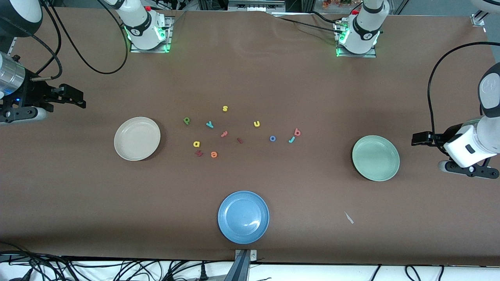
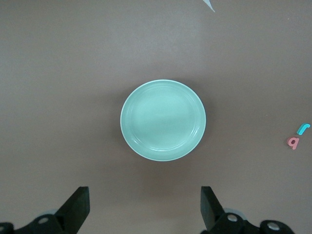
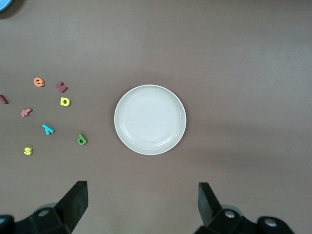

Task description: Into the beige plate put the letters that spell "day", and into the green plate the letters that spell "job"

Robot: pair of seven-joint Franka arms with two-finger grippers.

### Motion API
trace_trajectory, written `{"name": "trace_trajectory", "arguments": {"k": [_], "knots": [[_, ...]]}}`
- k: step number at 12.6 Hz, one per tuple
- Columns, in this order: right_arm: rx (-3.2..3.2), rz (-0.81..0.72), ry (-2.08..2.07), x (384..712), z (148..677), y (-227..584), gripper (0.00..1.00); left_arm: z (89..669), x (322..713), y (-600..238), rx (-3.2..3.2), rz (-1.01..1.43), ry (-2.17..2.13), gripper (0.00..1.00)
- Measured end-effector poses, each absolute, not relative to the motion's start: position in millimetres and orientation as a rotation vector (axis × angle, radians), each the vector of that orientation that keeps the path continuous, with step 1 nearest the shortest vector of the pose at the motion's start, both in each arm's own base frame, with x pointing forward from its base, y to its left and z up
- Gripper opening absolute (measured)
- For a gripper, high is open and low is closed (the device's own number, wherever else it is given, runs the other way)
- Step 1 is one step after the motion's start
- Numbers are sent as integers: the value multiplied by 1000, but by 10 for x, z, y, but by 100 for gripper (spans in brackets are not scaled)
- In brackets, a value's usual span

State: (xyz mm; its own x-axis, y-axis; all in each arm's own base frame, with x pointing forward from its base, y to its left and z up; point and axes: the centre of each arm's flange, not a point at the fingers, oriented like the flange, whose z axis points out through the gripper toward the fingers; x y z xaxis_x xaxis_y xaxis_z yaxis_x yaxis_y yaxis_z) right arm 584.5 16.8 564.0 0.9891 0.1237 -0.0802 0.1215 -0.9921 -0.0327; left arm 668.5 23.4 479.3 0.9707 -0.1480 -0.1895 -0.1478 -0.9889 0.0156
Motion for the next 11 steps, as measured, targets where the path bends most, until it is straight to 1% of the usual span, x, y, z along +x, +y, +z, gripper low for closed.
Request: {"name": "trace_trajectory", "arguments": {"k": [6,11], "knots": [[-3100,188,-207,5829,5566,227,100,4793,6685,234,3117,-300,-234,100],[-3102,185,-189,5828,5596,159,100,4793,6685,234,3117,-300,-234,100]]}}
